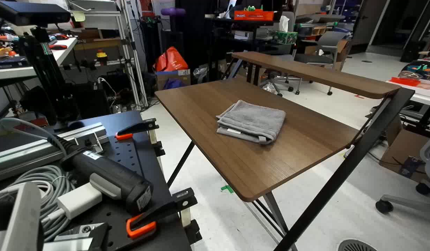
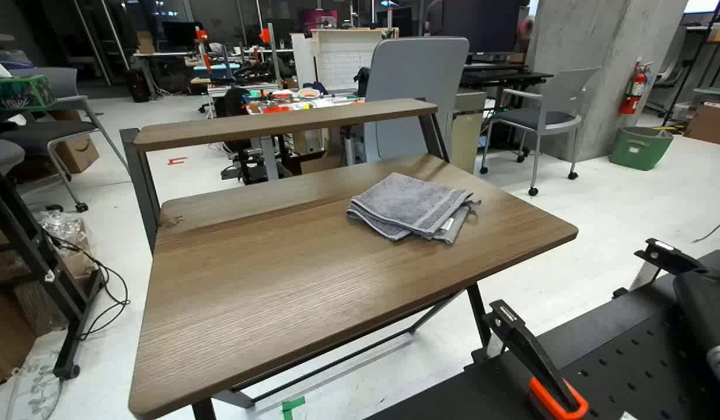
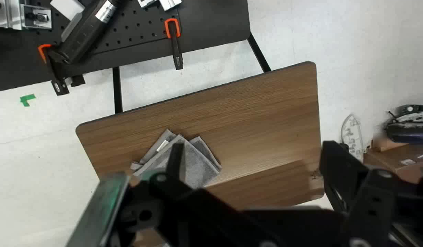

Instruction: Slide the cloth to the left on the table

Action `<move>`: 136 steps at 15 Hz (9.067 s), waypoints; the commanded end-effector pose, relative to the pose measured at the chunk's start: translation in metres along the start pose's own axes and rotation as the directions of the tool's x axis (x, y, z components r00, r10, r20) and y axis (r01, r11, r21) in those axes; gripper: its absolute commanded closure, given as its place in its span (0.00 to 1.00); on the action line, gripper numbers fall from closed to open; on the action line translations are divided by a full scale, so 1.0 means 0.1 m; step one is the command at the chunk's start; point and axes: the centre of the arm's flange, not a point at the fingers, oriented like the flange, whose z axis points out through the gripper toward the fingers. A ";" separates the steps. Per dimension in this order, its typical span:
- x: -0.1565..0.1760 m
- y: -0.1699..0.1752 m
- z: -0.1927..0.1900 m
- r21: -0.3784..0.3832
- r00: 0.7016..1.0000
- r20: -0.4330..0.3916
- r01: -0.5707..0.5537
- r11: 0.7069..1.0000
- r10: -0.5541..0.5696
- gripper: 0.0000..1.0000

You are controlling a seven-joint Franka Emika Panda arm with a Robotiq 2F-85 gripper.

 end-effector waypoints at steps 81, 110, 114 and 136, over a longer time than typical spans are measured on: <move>1.76 0.51 1.92 -0.191 0.934 -0.007 -0.352 0.916 0.357 0.00; 2.34 0.67 3.36 -0.257 0.903 0.080 -0.391 0.884 0.423 0.00; 2.59 0.83 3.56 -0.269 0.877 0.060 -0.445 0.854 0.476 0.00; 2.99 0.27 4.79 -0.309 0.784 0.004 -0.589 0.747 0.621 0.00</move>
